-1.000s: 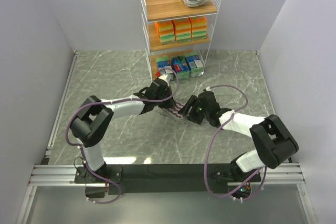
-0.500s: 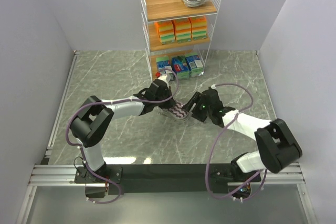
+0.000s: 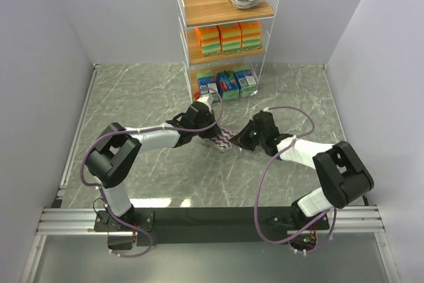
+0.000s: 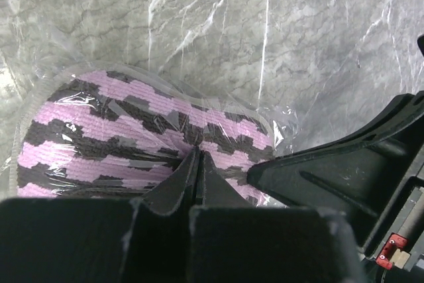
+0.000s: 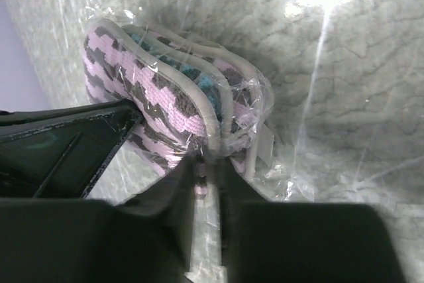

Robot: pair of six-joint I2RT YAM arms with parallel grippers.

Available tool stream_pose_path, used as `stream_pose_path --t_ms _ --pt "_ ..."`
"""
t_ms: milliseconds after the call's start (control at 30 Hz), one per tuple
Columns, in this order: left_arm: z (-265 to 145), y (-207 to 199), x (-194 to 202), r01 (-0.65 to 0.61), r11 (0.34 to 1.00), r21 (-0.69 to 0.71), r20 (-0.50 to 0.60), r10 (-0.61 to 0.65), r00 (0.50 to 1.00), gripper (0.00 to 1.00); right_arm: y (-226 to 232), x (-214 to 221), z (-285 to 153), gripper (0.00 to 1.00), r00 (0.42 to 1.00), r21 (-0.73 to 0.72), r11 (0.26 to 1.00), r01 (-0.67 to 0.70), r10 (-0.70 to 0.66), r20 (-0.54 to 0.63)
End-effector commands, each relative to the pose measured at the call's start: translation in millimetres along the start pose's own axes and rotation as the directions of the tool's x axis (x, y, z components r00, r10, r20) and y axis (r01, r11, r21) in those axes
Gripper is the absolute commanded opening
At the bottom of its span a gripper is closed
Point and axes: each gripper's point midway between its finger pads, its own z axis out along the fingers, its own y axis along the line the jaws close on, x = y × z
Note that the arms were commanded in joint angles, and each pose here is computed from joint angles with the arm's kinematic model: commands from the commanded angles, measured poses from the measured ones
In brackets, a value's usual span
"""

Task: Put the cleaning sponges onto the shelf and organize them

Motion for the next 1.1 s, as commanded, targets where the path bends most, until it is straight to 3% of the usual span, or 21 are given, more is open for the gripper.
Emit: stream_pose_path --t_ms 0,67,267,400,567,733,933,1067 --pt "-8.2 15.9 31.9 -0.004 0.999 -0.05 -0.099 -0.001 0.995 0.01 12.5 -5.7 -5.4 0.07 1.0 -0.055 0.998 0.01 -0.009 0.024" --pt "-11.3 13.2 28.3 -0.003 0.999 -0.048 -0.091 -0.001 0.996 0.0 9.9 -5.6 -8.7 0.0 1.0 -0.055 0.998 0.014 -0.013 0.024" --pt "-43.9 3.0 1.2 -0.012 0.997 -0.078 -0.036 0.01 0.999 0.01 2.3 -6.6 -30.1 0.0 1.0 -0.083 0.997 0.005 -0.003 0.02" --pt "-90.3 1.4 -48.4 -0.012 0.983 -0.182 0.107 0.031 0.994 0.01 17.4 -15.5 -57.2 0.0 0.999 -0.159 0.987 0.019 -0.012 0.045" --pt "-174.8 7.0 -103.6 0.085 0.971 -0.224 0.323 -0.008 0.946 0.0 68.2 -37.6 -109.3 0.0 0.992 -0.319 0.944 0.081 -0.046 0.114" --pt "-235.1 8.6 -119.5 0.141 0.976 -0.166 0.455 -0.051 0.889 0.01 128.2 -59.8 -163.0 0.0 0.98 -0.484 0.864 0.137 -0.048 0.191" --pt "-238.8 18.2 -102.3 0.158 0.972 -0.174 0.426 -0.07 0.902 0.01 205.4 -107.7 -207.3 0.0 0.956 -0.606 0.777 0.171 0.017 0.292" --pt "-237.1 18.2 -95.3 0.161 0.974 -0.16 0.406 -0.084 0.91 0.01 257.1 -150.6 -238.8 0.0 0.922 -0.68 0.717 0.154 0.144 0.36"
